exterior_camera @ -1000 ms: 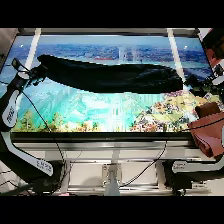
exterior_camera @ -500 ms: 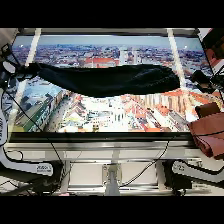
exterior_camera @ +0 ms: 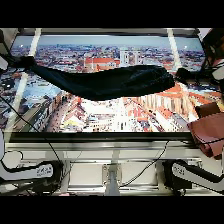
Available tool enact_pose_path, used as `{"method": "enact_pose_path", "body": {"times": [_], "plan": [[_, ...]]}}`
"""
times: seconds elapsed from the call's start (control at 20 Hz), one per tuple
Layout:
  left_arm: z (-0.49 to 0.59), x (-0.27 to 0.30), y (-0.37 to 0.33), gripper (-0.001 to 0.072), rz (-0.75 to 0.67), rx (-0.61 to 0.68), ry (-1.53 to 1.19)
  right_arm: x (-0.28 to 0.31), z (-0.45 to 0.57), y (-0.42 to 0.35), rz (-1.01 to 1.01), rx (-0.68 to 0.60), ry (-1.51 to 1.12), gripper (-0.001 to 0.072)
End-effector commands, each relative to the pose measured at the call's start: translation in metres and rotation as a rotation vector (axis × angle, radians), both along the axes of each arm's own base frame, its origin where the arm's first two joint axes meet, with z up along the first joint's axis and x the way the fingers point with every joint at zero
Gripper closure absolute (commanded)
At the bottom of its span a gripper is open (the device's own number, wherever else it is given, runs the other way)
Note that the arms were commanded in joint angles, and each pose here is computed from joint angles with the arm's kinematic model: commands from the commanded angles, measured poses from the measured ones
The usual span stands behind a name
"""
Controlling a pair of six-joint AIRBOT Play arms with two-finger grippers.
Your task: Fold the clothes and pants, and hang the long-sleeved shirts on hangers.
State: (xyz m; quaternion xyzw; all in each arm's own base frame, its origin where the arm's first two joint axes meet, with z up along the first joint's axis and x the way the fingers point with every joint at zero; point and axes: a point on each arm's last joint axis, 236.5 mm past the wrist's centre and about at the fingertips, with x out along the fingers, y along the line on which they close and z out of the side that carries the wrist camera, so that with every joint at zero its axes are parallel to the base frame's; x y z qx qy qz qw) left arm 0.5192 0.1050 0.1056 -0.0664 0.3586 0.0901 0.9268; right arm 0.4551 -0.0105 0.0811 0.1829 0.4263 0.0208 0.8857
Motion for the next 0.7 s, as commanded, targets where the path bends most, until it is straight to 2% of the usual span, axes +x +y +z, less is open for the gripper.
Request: {"method": "enact_pose_path", "body": {"times": [0.0, 0.15, 0.35, 0.65], "plan": [[0.015, 0.005, -0.023, 0.0686, -0.065, 0.037, -0.034, 0.055, 0.056, 0.075, 0.019, 0.053, -0.322, 0.0670], [0.028, 0.003, -0.029, 0.0686, -0.112, 0.085, -0.057, 0.077, 0.050, 0.160, 0.074, 0.151, -0.368, 0.0672], [0.060, 0.001, -0.031, 0.0686, -0.147, 0.144, -0.129, 0.085, 0.002, 0.281, 0.291, 0.170, -0.240, 0.0672], [0.067, -0.011, -0.037, 0.0686, -0.156, 0.140, -0.111, 0.060, 0.003, 0.382, 0.444, 0.212, -0.252, 0.0672]]}}
